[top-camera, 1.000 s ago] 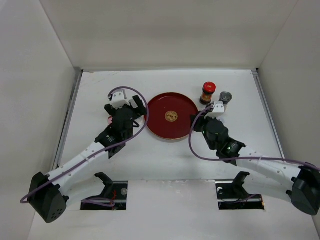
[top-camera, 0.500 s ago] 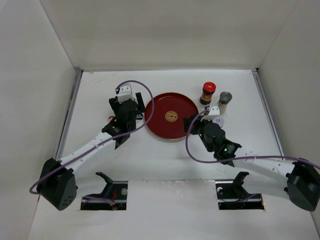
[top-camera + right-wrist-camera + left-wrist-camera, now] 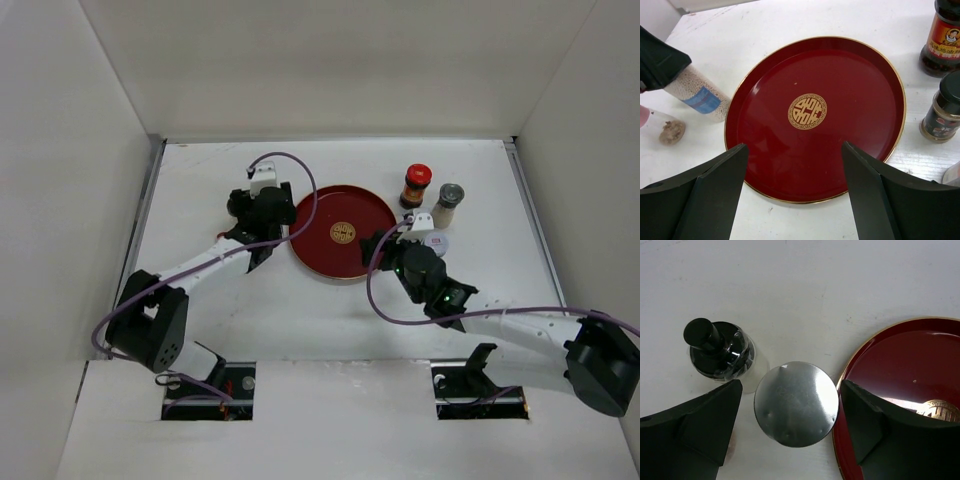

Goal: Organize the condiment bottles

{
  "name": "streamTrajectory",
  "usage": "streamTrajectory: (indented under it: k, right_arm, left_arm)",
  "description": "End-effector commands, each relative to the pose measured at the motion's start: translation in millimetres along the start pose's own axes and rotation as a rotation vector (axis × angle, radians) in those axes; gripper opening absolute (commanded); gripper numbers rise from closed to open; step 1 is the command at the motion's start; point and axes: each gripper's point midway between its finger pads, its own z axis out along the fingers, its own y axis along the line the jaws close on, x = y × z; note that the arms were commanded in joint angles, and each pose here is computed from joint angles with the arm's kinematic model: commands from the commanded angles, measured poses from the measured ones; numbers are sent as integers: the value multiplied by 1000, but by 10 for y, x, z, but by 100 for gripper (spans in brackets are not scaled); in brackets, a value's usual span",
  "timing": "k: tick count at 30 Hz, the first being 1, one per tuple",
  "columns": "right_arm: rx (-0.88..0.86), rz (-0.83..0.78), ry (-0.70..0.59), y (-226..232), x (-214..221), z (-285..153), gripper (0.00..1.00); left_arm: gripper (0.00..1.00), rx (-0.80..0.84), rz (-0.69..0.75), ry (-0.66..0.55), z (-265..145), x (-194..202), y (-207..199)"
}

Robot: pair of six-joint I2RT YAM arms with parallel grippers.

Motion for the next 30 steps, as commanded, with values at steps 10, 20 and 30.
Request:
streamTrajectory:
  k: [10, 20, 30]
  right_arm:
    - [-52, 59, -71, 123, -211, -25, 82]
    - [-35, 83, -97, 45, -263, -48, 82]
    - [5, 78, -81, -77, -216, -2, 81]
  left_arm:
    - [33, 26, -111, -184, -313, -745, -52]
    - [31, 202, -172, -290, -564, -1259, -635]
    - [32, 335, -144, -264, -73, -1160, -1521]
